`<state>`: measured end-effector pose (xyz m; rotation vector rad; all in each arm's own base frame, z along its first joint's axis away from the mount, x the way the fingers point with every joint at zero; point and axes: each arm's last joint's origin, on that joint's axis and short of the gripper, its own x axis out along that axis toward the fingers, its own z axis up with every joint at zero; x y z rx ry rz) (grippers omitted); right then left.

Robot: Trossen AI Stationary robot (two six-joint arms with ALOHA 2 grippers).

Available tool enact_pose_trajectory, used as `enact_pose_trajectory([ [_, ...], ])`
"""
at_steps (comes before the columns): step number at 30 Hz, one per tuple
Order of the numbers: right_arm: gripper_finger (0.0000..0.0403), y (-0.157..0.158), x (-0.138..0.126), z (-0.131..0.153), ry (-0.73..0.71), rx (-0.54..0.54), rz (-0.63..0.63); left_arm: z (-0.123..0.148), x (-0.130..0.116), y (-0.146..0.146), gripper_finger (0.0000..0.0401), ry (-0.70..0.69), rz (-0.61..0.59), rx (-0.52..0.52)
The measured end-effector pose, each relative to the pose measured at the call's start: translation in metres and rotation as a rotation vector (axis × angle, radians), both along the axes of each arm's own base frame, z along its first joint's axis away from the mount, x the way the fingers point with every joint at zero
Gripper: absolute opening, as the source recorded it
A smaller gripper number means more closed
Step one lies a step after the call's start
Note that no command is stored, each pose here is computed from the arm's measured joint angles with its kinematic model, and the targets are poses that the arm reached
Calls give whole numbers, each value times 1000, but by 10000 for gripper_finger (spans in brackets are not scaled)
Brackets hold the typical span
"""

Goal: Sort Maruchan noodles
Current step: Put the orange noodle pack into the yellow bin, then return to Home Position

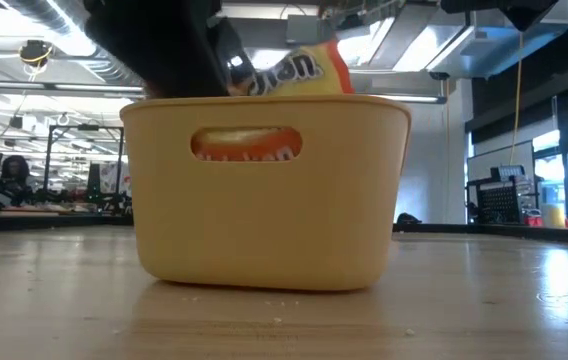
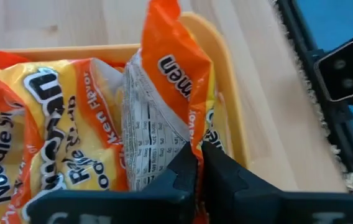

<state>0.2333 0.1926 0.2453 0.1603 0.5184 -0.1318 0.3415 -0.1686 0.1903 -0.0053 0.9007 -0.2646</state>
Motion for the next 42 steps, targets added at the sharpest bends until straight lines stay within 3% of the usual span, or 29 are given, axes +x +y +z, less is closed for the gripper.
enact_pose_trajectory([
  [10,161,0,0,0,-7,13,-14,4,-2,1,85,-11,13,1],
  [16,161,0,0,0,-11,40,-28,34,-14,7,117,-50,18,-29],
  [21,161,0,0,0,-8,14,-14,72,-40,13,115,-138,49,75],
  [25,161,-7,5,1,-15,-23,-43,83,-68,18,115,-208,70,138],
  [29,161,-23,16,3,18,5,-31,77,-96,31,113,-265,69,100],
  [33,158,-41,29,3,52,8,-14,63,-118,51,99,-339,66,-6],
  [37,124,-59,40,2,94,9,35,48,-136,75,78,-422,64,-99],
  [42,35,-75,43,3,99,-12,61,32,-158,102,43,-538,57,-143],
])
